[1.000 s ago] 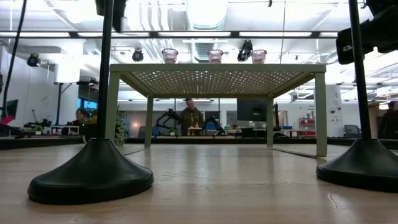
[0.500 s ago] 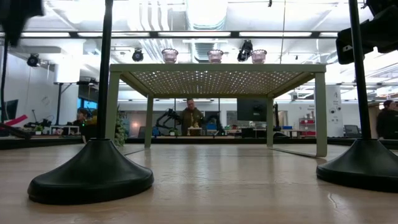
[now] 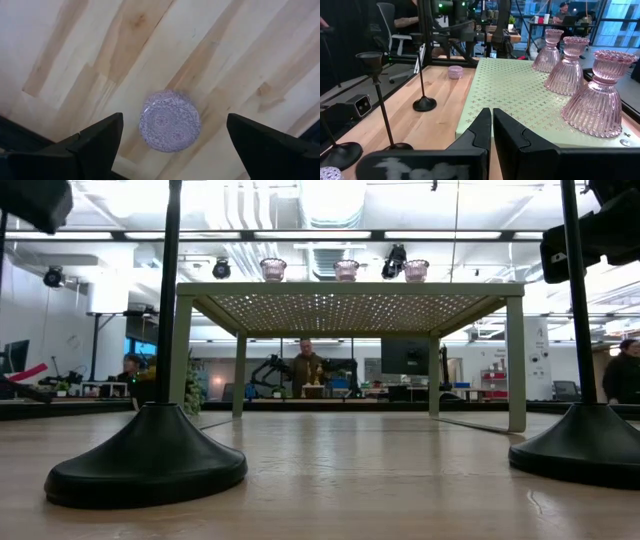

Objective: Pick & Place candle stick holders
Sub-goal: Put the pink scented candle on the shelf

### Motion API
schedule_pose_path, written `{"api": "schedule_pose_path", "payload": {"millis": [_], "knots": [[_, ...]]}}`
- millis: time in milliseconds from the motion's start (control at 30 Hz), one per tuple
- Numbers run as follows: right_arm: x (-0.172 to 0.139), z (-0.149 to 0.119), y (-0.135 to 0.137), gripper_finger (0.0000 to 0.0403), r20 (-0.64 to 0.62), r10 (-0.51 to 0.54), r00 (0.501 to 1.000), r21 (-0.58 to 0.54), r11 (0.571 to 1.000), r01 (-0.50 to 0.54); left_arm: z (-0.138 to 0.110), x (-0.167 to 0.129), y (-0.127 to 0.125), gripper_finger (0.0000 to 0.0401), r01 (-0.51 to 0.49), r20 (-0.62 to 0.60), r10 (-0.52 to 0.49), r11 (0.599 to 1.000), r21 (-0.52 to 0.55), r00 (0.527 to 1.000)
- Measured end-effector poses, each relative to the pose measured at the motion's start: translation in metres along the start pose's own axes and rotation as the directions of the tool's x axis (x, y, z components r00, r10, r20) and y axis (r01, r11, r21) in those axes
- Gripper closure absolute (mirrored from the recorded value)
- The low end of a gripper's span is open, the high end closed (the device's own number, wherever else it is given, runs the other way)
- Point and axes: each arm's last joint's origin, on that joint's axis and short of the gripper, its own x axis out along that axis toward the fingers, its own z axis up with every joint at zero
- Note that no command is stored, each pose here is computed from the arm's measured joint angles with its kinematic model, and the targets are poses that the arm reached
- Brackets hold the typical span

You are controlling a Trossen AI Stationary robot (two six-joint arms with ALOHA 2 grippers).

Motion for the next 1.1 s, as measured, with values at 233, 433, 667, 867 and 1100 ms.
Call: {"api": "schedule_pose_path", "payload": {"millis": [233,433,667,867,1100], "knots": [[0.0,0.0,0.0,0.039,0.0,0.0,1.0,-0.001,1.0,0.0,-0.016,0.02,0.001,0.0041,0.024,-0.013,-0.025,0.998,-0.054,1.0],[0.0,0.0,0.0,0.039,0.0,0.0,1.0,0.0,1.0,0.0,-0.023,0.028,0.004,0.0041,0.019,-0.019,-0.02,0.997,-0.072,1.0],[0.0,0.0,0.0,0.039,0.0,0.0,1.0,-0.001,1.0,0.0,-0.025,0.039,0.006,0.0043,0.046,-0.021,-0.049,0.994,-0.099,0.999],[0.0,0.0,0.0,0.039,0.0,0.0,1.0,0.0,1.0,0.0,-0.027,0.049,0.01,0.0043,0.06,-0.037,-0.064,0.992,-0.109,0.997],[0.0,0.0,0.0,0.039,0.0,0.0,1.0,-0.001,1.0,0.0,-0.027,0.051,0.007,0.0043,0.093,-0.033,-0.099,0.986,-0.141,0.995]]}}
